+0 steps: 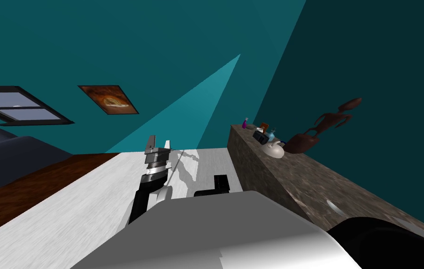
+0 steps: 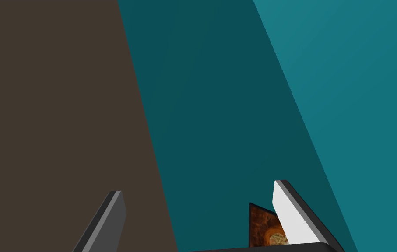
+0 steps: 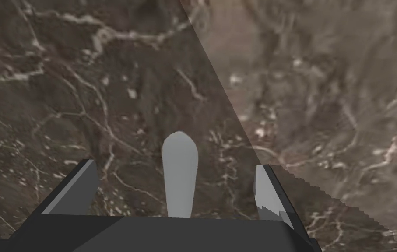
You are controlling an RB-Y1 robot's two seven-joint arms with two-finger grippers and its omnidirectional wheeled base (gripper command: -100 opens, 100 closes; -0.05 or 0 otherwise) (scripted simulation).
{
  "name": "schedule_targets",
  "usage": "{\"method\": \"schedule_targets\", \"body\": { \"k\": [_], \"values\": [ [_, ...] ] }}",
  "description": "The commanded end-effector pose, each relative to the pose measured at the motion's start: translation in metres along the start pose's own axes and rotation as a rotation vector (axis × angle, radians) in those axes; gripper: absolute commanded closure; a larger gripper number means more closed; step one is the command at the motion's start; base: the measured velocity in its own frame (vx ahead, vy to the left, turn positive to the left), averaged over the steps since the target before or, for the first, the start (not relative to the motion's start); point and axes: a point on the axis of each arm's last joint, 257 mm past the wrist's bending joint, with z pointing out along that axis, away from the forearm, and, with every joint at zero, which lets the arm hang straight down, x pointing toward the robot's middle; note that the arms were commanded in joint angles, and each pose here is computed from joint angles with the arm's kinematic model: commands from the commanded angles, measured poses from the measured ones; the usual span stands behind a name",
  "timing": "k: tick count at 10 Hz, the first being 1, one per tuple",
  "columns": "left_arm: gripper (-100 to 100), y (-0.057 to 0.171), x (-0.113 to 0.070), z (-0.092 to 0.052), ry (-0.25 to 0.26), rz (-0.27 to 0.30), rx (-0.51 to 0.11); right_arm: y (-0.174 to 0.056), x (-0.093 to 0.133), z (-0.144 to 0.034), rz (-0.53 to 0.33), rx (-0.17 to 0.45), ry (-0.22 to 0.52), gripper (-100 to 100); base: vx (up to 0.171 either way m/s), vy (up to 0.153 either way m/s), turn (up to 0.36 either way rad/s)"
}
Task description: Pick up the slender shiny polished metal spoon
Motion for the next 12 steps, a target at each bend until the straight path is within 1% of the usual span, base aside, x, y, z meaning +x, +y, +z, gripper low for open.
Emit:
{"method": "schedule_targets", "body": {
  "k": [1, 3, 4, 5, 7, 8, 9, 10, 11, 12],
  "values": [
    [0, 0.0, 0.0, 0.0, 0.0, 0.0, 0.0, 0.011, 0.013, 0.006, -0.014, -0.041, 0.034, -100, -0.003, 0.023, -0.024],
    [0, 0.0, 0.0, 0.0, 0.0, 0.0, 0.0, -0.008, -0.007, 0.004, -0.003, 0.001, 0.002, -100, -0.004, 0.03, -0.018],
    [0, 0.0, 0.0, 0.0, 0.0, 0.0, 0.0, 0.009, 0.011, 0.012, -0.018, -0.054, 0.047, -100, -0.005, 0.032, -0.007],
    [0, 0.0, 0.0, 0.0, 0.0, 0.0, 0.0, 0.005, 0.005, 0.012, -0.015, -0.048, 0.041, -100, -0.003, 0.036, -0.032],
    [0, 0.0, 0.0, 0.0, 0.0, 0.0, 0.0, -0.009, -0.014, 0.011, -0.006, -0.012, 0.009, -100, -0.004, 0.021, -0.008],
    [0, 0.0, 0.0, 0.0, 0.0, 0.0, 0.0, -0.008, -0.019, 0.013, -0.008, -0.016, 0.0, -100, 0.0, 0.0, 0.0],
    [0, 0.0, 0.0, 0.0, 0.0, 0.0, 0.0, -0.006, -0.023, 0.015, -0.012, -0.021, -0.006, -100, 0.0, -0.005, 0.001],
    [0, 0.0, 0.0, 0.0, 0.0, 0.0, 0.0, -0.013, -0.017, 0.01, -0.003, -0.003, 0.003, -100, 0.0, 0.0, 0.0],
    [0, 0.0, 0.0, 0.0, 0.0, 0.0, 0.0, 0.009, -0.003, 0.022, -0.028, -0.063, 0.044, -100, -0.002, 0.027, -0.028],
    [0, 0.0, 0.0, 0.0, 0.0, 0.0, 0.0, 0.02, 0.005, 0.025, -0.042, -0.092, 0.062, -100, -0.002, 0.03, -0.007]
  ]
}}
